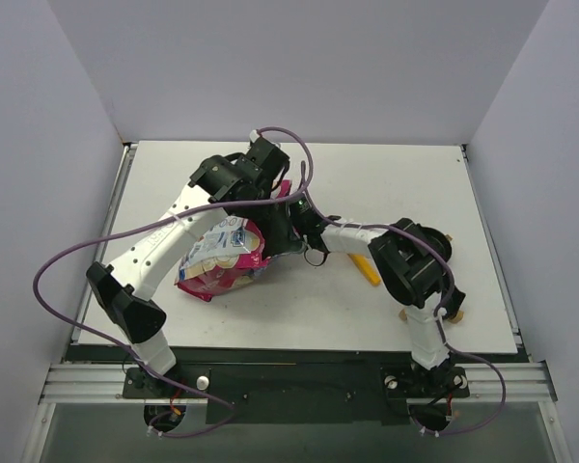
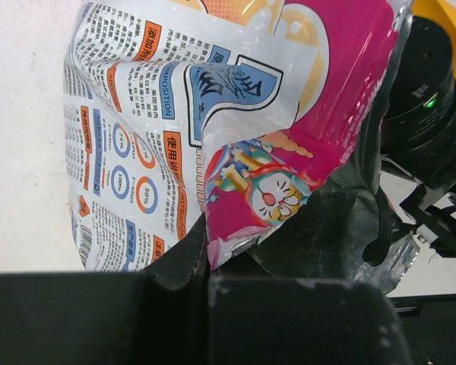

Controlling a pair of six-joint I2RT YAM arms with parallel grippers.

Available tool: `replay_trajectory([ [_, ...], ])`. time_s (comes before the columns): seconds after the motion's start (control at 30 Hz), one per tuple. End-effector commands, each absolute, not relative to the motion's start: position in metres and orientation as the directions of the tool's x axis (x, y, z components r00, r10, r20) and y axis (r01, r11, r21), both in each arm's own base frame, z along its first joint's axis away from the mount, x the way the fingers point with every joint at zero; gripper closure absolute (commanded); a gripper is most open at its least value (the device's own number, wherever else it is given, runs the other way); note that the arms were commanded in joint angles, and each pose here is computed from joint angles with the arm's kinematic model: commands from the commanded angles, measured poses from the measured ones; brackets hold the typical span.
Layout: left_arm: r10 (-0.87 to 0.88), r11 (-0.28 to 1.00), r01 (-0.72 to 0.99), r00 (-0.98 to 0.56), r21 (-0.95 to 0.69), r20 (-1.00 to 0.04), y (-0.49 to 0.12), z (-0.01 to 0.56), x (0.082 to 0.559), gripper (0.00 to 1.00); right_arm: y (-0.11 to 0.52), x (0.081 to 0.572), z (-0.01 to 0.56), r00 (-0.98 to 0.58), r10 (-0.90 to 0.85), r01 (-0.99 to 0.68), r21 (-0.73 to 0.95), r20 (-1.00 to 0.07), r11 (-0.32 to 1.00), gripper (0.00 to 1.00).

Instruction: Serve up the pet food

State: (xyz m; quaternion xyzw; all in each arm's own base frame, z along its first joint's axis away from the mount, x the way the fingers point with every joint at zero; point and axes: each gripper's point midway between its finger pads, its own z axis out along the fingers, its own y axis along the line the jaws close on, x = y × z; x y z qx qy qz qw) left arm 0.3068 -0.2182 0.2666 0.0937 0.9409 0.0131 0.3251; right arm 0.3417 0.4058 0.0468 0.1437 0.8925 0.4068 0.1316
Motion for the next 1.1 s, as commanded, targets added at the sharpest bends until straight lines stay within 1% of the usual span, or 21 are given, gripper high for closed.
replay_trajectory([
  [0.0,0.093,0.961,0.247,-0.717,-0.127,-0.691,-0.256,0.297,0.306,1.00,0.394,0.359,0.088,-0.902,0.399,0.107,0.808,-0.167,0.579,1.00],
  [0.03,0.090,0.960,0.245,-0.724,-0.132,-0.684,-0.255,0.293,0.306,1.00,0.376,0.350,0.087,-0.900,0.391,0.101,0.780,-0.194,0.618,1.00],
  [0.07,0.088,0.956,0.254,-0.725,-0.147,-0.683,-0.259,0.292,0.306,1.00,0.347,0.338,0.073,-0.908,0.382,0.155,0.708,-0.172,0.689,1.00],
  [0.1,0.093,0.954,0.259,-0.735,-0.151,-0.671,-0.260,0.286,0.304,1.00,0.324,0.326,0.069,-0.921,0.325,0.118,0.641,-0.215,0.759,1.00],
  [0.13,0.089,0.947,0.271,-0.734,-0.171,-0.674,-0.264,0.287,0.302,1.00,0.291,0.308,0.059,-0.938,0.303,0.169,0.540,-0.170,0.825,0.98],
  [0.17,0.093,0.946,0.272,-0.745,-0.174,-0.660,-0.264,0.280,0.300,1.00,0.269,0.300,0.068,-0.947,0.228,0.095,0.479,-0.228,0.872,0.97],
  [0.2,0.085,0.942,0.276,-0.747,-0.191,-0.659,-0.267,0.281,0.297,1.00,0.241,0.279,0.060,-0.968,0.152,0.066,0.385,-0.198,0.921,0.93],
  [0.23,0.078,0.944,0.264,-0.764,-0.199,-0.641,-0.266,0.273,0.294,1.00,0.226,0.275,0.074,-0.962,0.141,0.049,0.362,-0.235,0.931,0.89],
  [0.27,0.075,0.941,0.264,-0.774,-0.213,-0.628,-0.268,0.270,0.291,1.00,0.207,0.258,0.070,-0.973,0.106,0.038,0.312,-0.205,0.949,0.86],
  [0.3,0.080,0.938,0.267,-0.784,-0.219,-0.616,-0.269,0.267,0.289,1.00,0.200,0.254,0.085,-0.965,0.102,0.021,0.319,-0.240,0.948,0.80],
  [0.33,0.092,0.941,0.266,-0.796,-0.209,-0.598,-0.268,0.261,0.287,1.00,0.188,0.241,0.085,-0.970,0.075,0.004,0.294,-0.231,0.956,0.77],
  [0.37,0.098,0.939,0.271,-0.800,-0.210,-0.592,-0.270,0.261,0.285,1.00,0.181,0.239,0.096,-0.960,0.076,-0.005,0.286,-0.271,0.958,0.68],
  [0.4,0.111,0.942,0.271,-0.809,-0.198,-0.578,-0.269,0.259,0.282,1.00,0.175,0.230,0.098,-0.960,0.053,-0.025,0.274,-0.274,0.961,0.63],
  [0.43,0.131,0.941,0.284,-0.805,-0.183,-0.578,-0.268,0.259,0.281,1.00,0.174,0.228,0.112,-0.947,0.052,-0.046,0.293,-0.316,0.955,0.53],
  [0.5,0.151,0.941,0.296,-0.801,-0.164,-0.580,-0.267,0.260,0.277,1.00,0.178,0.225,0.131,-0.925,0.043,-0.091,0.332,-0.378,0.939,0.40],
  [0.57,0.149,0.936,0.306,-0.794,-0.174,-0.590,-0.268,0.264,0.274,1.00,0.185,0.227,0.149,-0.894,0.038,-0.146,0.373,-0.445,0.916,0.32],
  [0.63,0.146,0.931,0.314,-0.790,-0.188,-0.596,-0.268,0.268,0.270,1.00,0.195,0.234,0.167,-0.857,0.049,-0.195,0.411,-0.512,0.890,0.30],
  [0.8,0.171,0.916,0.349,-0.783,-0.195,-0.598,-0.269,0.266,0.251,1.00,0.204,0.250,0.199,-0.807,0.091,-0.213,0.432,-0.583,0.876,0.29],
  [0.9,0.169,0.918,0.347,-0.782,-0.193,-0.599,-0.266,0.266,0.244,1.00,0.190,0.264,0.199,-0.810,0.188,-0.116,0.466,-0.555,0.877,0.31],
  [0.97,0.157,0.925,0.331,-0.778,-0.185,-0.608,-0.261,0.266,0.244,1.00,0.178,0.269,0.186,-0.833,0.246,-0.043,0.502,-0.495,0.864,0.33],
  [1.07,0.128,0.951,0.277,-0.764,-0.141,-0.632,-0.246,0.272,0.249,1.00,0.139,0.278,0.159,-0.822,0.337,0.114,0.446,-0.460,0.887,0.34],
])
